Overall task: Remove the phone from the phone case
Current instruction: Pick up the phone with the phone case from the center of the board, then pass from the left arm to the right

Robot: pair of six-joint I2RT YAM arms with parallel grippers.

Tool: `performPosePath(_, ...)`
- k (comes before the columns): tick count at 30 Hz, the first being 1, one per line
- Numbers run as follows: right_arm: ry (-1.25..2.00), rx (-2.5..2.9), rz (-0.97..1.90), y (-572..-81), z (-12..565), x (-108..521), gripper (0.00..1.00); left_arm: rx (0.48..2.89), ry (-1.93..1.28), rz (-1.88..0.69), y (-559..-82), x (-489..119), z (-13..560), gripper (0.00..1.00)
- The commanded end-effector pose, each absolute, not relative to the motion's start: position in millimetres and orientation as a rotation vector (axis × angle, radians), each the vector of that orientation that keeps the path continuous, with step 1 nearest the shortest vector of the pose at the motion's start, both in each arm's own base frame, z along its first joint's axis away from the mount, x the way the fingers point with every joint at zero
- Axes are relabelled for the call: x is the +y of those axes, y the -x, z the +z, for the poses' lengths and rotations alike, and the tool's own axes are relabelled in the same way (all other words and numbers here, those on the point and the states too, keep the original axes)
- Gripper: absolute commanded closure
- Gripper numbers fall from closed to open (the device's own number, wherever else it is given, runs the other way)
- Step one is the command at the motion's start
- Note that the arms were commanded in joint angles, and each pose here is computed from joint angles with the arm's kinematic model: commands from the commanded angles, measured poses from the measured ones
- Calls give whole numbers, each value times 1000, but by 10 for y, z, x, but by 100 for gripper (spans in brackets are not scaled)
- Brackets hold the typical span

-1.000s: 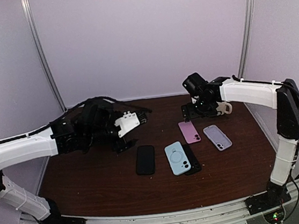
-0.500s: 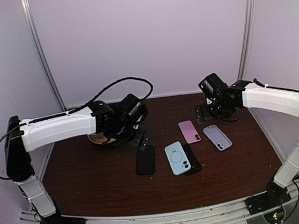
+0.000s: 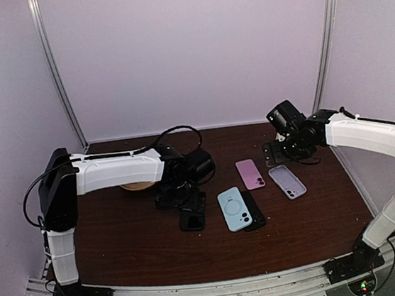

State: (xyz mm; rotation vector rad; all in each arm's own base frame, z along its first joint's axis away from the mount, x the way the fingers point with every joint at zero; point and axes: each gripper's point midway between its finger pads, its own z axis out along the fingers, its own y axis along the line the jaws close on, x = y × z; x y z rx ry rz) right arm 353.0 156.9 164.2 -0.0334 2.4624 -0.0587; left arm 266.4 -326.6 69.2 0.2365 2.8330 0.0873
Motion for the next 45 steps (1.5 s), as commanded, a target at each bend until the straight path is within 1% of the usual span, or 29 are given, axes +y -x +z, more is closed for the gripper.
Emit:
performPosePath(1, 29, 2460, -104, -3481, 1642, 1450, 0, 2877, -194, 65, -2589, -3396, 617, 2)
performPosePath(17, 56, 2489, -65, -3395, 1528, 1477, 1, 2954, -279, 56, -2490, -3608, 269, 3)
performPosePath(25, 65, 2496, -66, -3398, 1518, 1488, 1, 2978, -280, 92, -2433, -3554, 72, 2)
performPosePath(27, 67, 2499, -68, -3393, 1520, 1485, 1, 2978, -283, 106, -2427, -3533, 38, 5)
performPosePath(31, 72, 2507, -52, -3367, 1546, 1498, 0, 2951, -330, 91, -2445, -3533, 24, 23)
performPosePath(33, 76, 2510, -33, -3348, 1566, 1514, 0, 2930, -372, 70, -2442, -3514, 25, 30)
performPosePath(36, 90, 2520, 10, -3305, 1585, 1554, 0, 2880, -457, -5, -2456, -3563, 120, 32)
performPosePath(39, 117, 2538, 110, -3238, 1628, 1672, 0, 2799, -548, -20, -2502, -3527, 281, 32)
performPosePath(45, 216, 2530, 528, -3013, 1822, 2149, 1, 2556, -780, -55, -2609, -3460, 714, 33)
